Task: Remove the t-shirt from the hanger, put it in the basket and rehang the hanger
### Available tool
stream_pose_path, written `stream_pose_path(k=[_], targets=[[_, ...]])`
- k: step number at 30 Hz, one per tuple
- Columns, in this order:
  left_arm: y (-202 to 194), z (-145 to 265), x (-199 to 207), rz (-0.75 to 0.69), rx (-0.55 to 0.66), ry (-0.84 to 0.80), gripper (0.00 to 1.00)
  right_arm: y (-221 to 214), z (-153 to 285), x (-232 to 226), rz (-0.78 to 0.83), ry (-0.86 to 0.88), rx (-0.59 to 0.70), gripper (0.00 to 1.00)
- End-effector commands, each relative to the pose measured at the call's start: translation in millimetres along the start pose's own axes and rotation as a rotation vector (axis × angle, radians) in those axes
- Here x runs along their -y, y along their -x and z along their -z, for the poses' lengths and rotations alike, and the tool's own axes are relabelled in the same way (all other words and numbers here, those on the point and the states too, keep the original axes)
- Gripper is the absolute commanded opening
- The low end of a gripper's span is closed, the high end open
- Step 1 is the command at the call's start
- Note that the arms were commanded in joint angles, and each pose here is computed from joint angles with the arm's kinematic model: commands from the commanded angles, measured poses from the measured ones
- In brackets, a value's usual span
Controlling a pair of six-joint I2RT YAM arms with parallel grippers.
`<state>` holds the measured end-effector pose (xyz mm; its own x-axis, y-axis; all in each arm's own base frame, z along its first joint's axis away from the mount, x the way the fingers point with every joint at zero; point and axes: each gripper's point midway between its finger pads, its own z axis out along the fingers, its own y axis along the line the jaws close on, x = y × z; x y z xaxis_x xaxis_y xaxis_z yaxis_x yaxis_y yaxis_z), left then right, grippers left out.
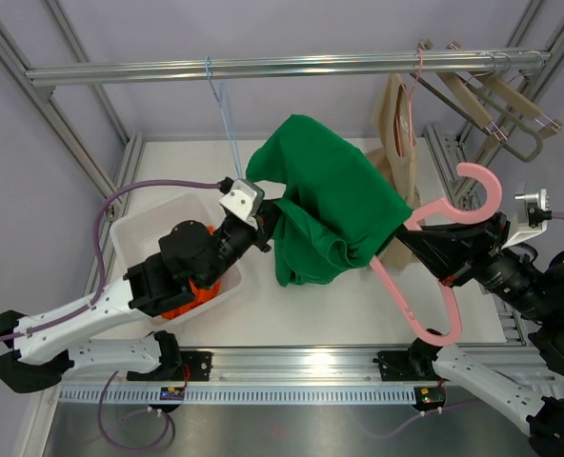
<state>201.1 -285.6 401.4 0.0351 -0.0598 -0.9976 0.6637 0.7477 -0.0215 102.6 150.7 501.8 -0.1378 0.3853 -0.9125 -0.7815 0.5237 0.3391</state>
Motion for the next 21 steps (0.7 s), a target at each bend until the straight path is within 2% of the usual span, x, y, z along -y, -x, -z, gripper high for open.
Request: stream_pose_path(k=[1, 2, 3, 4, 5, 6, 7, 10, 13, 14, 15, 16, 21], targets=[[57, 3, -10, 0.003, 0.214, 0.025, 0.07, -5, 10, -27, -0.019, 0.140, -0.033, 0.00], [53, 3, -11, -0.004, 0.222, 0.029, 0.07, -6, 11, -30, -0.025, 0.154, -0.038, 0.00], [54, 2, -14, -0.007, 0.236, 0.048, 0.15, -7, 12, -34, -0.037, 0.178, -0.043, 0.00], [61, 2, -16, 0.003, 0.271, 0.064, 0.28, -6, 14, -38, -0.042, 0.196, -0.038, 0.00], [56, -5, -14, -0.004, 0.265, 0.069, 0.46, -8, 14, -40, -0.052, 0.211, -0.043, 0.00], [57, -10, -13, -0.002, 0.272, 0.058, 0.55, -7, 15, -44, -0.071, 0.233, -0.041, 0.00], [57, -15, -10, 0.000, 0.270, 0.046, 0.61, -4, 18, -55, -0.072, 0.292, -0.036, 0.00], [61, -28, 6, -0.003, 0.275, -0.021, 0.63, -1, 24, -75, -0.109, 0.399, -0.041, 0.00], [72, -29, 18, -0.001, 0.299, -0.086, 0.53, -1, 26, -78, -0.127, 0.409, -0.047, 0.00], [75, -28, 19, 0.003, 0.307, -0.093, 0.28, -1, 26, -76, -0.126, 0.401, -0.047, 0.00], [78, -26, 20, 0.007, 0.313, -0.100, 0.11, -2, 25, -74, -0.126, 0.388, -0.048, 0.00], [84, -21, 17, 0.013, 0.324, -0.099, 0.00, -2, 27, -72, -0.127, 0.369, -0.044, 0.00], [90, -3, 3, 0.022, 0.322, -0.061, 0.00, -3, 32, -55, -0.113, 0.261, -0.029, 0.00]])
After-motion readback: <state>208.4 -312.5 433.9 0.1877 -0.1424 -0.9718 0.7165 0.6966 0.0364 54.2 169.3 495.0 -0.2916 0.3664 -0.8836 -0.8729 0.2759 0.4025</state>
